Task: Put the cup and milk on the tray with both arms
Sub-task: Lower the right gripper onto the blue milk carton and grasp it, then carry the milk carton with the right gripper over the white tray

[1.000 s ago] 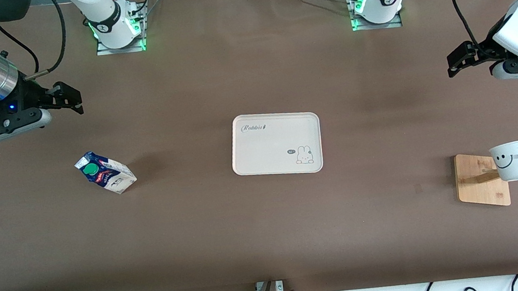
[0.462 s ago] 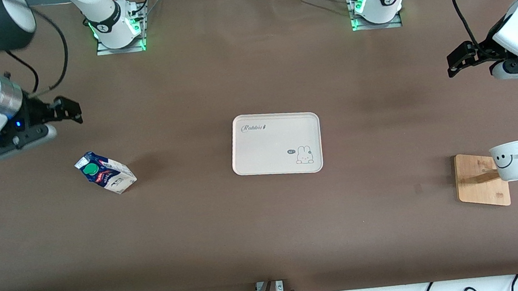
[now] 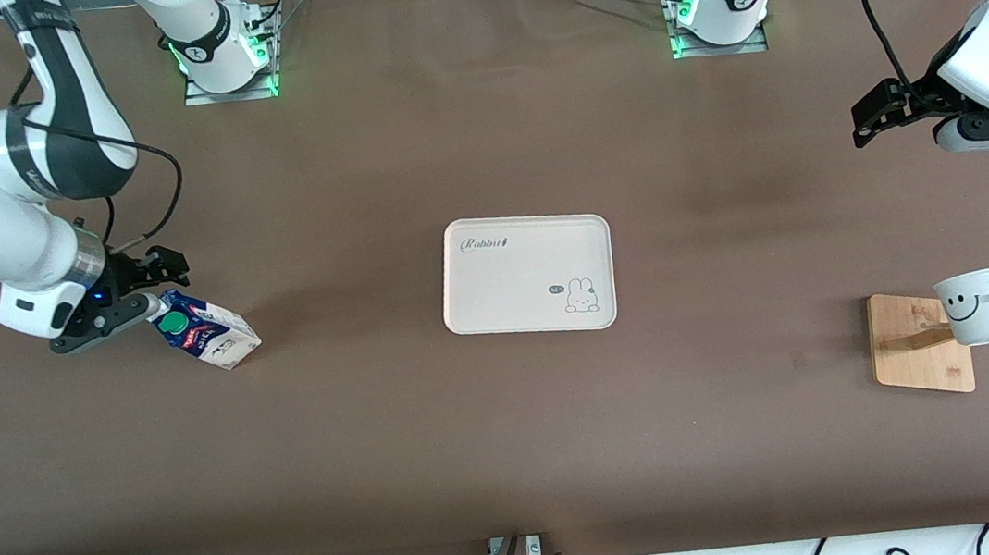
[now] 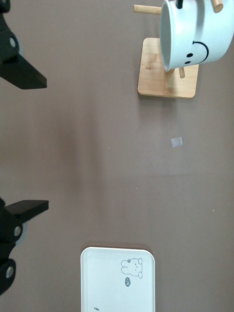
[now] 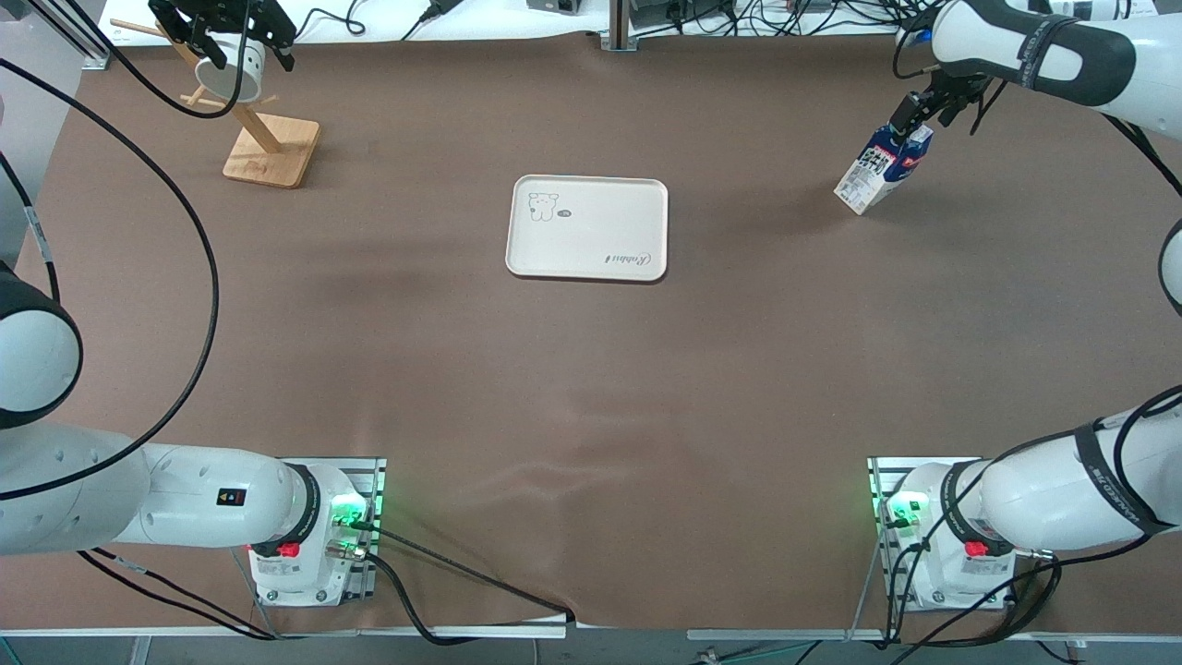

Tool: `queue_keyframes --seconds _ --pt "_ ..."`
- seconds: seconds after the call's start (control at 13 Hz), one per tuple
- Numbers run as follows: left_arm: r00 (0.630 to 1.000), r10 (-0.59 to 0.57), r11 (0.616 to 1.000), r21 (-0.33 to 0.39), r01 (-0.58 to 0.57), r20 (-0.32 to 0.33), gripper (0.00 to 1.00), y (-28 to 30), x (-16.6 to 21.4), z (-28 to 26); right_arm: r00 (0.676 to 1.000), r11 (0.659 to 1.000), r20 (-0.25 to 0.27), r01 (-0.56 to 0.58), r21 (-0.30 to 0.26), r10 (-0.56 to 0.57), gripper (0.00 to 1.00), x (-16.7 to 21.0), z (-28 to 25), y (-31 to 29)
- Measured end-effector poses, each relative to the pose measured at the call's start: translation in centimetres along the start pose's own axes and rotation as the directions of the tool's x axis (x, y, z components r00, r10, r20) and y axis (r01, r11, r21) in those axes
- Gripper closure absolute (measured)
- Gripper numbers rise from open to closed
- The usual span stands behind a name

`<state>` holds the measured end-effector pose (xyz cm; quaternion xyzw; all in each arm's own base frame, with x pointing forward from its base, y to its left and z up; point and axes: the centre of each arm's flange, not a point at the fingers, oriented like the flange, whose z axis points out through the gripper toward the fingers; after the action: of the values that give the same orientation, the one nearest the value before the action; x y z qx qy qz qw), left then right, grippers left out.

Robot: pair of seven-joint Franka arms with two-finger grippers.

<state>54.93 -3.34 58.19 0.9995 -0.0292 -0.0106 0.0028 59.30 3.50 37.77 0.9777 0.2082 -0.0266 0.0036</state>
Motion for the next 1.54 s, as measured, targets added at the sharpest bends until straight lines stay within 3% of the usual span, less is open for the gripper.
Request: queue_keyframes --seconds 0.69,0.85,1.15,1.23,1.54 --pt "1.0 0.003 1.0 0.0 -0.003 0.0 0.0 0.2 0.0 0.0 0.996 0.996 -0.014 0.086 -0.016 -0.087 0.0 1.2 3.1 0.3" --pt "1.0 0.003 1.0 0.0 -0.003 0.0 0.0 0.2 0.0 0.0 0.996 0.996 -0.011 0.087 -0.015 -0.087 0.07 1.3 3.5 0.3" --pt "1.0 0.003 1.0 0.0 -0.003 0.0 0.0 0.2 0.0 0.0 0.996 0.996 -0.012 0.088 -0.014 -0.088 0.57 1.4 3.5 0.3" --pt "1.0 0.003 1.0 0.0 -0.003 0.0 0.0 0.2 0.0 0.0 0.997 0.997 -0.016 0.08 -0.012 -0.08 0.62 1.5 3.3 0.1" --pt "1.0 0.004 1.0 0.0 -0.004 0.0 0.0 0.2 0.0 0.0 1.0 0.999 -0.01 0.022 0.024 -0.022 0.62 3.1 0.9 -2.5"
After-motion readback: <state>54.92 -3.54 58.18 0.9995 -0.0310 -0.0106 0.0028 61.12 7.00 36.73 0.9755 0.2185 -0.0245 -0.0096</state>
